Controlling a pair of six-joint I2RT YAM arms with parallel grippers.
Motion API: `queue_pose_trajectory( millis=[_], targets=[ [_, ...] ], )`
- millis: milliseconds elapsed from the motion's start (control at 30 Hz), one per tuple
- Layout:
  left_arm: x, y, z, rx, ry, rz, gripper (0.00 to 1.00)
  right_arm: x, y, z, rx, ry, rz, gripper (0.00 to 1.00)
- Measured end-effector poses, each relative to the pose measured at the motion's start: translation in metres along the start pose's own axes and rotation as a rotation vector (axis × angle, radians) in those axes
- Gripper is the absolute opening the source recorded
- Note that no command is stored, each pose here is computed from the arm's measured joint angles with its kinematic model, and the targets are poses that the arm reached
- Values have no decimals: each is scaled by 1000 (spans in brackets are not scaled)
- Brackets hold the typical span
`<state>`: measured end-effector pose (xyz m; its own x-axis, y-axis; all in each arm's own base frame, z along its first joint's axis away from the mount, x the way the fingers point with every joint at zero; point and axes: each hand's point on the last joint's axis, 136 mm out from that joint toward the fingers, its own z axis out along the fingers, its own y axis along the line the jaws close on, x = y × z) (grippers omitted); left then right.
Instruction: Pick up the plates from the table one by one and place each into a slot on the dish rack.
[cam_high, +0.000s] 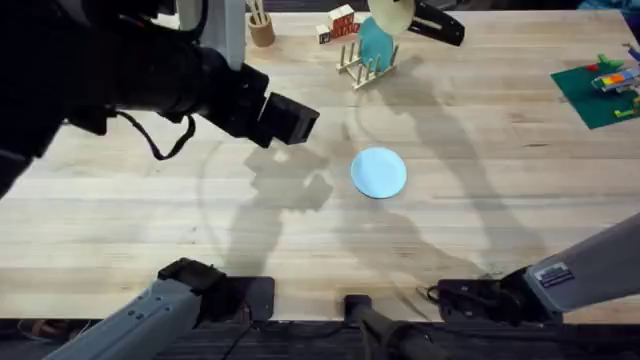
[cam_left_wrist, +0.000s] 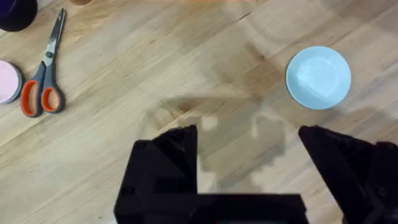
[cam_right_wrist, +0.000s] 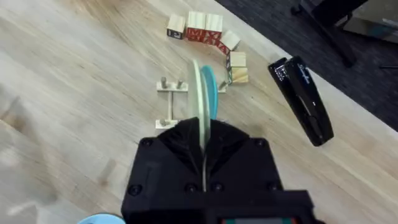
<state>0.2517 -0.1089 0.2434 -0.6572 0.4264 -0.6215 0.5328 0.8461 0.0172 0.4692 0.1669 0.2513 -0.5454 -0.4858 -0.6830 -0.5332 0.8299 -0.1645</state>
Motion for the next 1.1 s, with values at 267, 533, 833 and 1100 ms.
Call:
queue_pose_trajectory(
  millis=[267, 533, 833, 1100],
  targets=[
    [0, 0, 0, 0, 0, 0, 994, 4, 10, 19, -20, 24, 4, 29],
    [0, 0, 0, 0, 0, 0, 995, 5, 10, 36, -22, 25, 2, 29],
    [0, 0, 0, 0, 0, 0, 993, 2, 9, 44, -18, 12, 2, 29],
    [0, 0, 0, 0, 0, 0, 995, 11, 10, 68, -24, 34, -7, 29]
  ],
)
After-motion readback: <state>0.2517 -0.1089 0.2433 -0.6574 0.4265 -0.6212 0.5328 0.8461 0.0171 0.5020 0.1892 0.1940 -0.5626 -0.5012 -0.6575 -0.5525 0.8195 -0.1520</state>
